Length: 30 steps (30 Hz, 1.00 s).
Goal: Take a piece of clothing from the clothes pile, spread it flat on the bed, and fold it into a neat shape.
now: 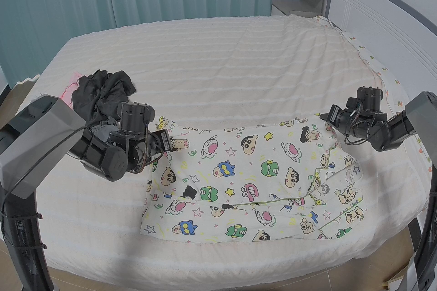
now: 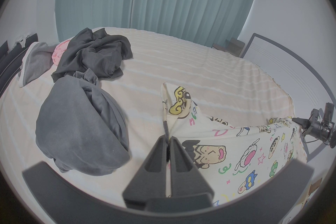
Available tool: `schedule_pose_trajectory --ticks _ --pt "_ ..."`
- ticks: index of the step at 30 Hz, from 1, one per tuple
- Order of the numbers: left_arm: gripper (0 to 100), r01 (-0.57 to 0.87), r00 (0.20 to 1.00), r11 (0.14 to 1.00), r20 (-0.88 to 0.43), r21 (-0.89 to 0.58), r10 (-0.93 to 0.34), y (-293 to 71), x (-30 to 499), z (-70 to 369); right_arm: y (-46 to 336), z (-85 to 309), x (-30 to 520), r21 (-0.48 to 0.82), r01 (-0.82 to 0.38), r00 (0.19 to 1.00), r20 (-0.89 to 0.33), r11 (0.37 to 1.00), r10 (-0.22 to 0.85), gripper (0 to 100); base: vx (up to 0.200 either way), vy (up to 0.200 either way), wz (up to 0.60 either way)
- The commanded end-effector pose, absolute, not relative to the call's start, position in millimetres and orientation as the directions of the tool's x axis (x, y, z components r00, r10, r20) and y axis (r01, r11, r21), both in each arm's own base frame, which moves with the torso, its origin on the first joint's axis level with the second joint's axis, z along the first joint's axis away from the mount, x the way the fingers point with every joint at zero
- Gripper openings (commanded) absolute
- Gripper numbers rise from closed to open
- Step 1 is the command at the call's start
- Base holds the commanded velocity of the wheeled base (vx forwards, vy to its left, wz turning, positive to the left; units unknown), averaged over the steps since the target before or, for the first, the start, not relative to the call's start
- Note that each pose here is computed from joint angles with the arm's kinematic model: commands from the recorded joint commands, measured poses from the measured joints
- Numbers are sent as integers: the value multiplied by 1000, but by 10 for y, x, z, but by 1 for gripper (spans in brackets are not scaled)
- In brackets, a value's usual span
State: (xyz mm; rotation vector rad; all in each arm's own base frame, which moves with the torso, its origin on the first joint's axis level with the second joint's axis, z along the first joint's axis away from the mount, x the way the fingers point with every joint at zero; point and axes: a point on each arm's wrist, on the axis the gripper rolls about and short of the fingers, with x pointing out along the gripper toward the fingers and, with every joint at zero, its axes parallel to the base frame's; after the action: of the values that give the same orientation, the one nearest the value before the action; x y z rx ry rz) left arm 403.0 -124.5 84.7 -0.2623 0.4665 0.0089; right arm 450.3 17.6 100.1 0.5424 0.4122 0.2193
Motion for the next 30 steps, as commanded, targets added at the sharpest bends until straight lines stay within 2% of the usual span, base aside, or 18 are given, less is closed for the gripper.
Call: schedule_pose_trajectory --ticks 1,6,13,21,30 --pt "0 -61 890 967 -451 -245 -59 -1259 3953 872 107 1179 4272 540 -96 896 -319 836 309 0 0 0 0" --pt "0 -46 886 969 -458 -243 -72 -1283 3808 917 67 1205 3989 553 -112 872 -344 825 349 0 0 0 0" --pt "0 -32 883 970 -462 -240 -85 -1274 3608 1010 40 1173 3663 550 -143 874 -320 823 366 0 0 0 0" --pt "0 -44 864 974 -498 -222 -75 -1201 3410 952 46 921 3280 541 -142 837 -382 829 392 0 0 0 0" --pt "0 -44 854 976 -515 -214 -74 -1124 3185 683 82 583 3000 522 -129 797 -451 843 401 0 0 0 0"
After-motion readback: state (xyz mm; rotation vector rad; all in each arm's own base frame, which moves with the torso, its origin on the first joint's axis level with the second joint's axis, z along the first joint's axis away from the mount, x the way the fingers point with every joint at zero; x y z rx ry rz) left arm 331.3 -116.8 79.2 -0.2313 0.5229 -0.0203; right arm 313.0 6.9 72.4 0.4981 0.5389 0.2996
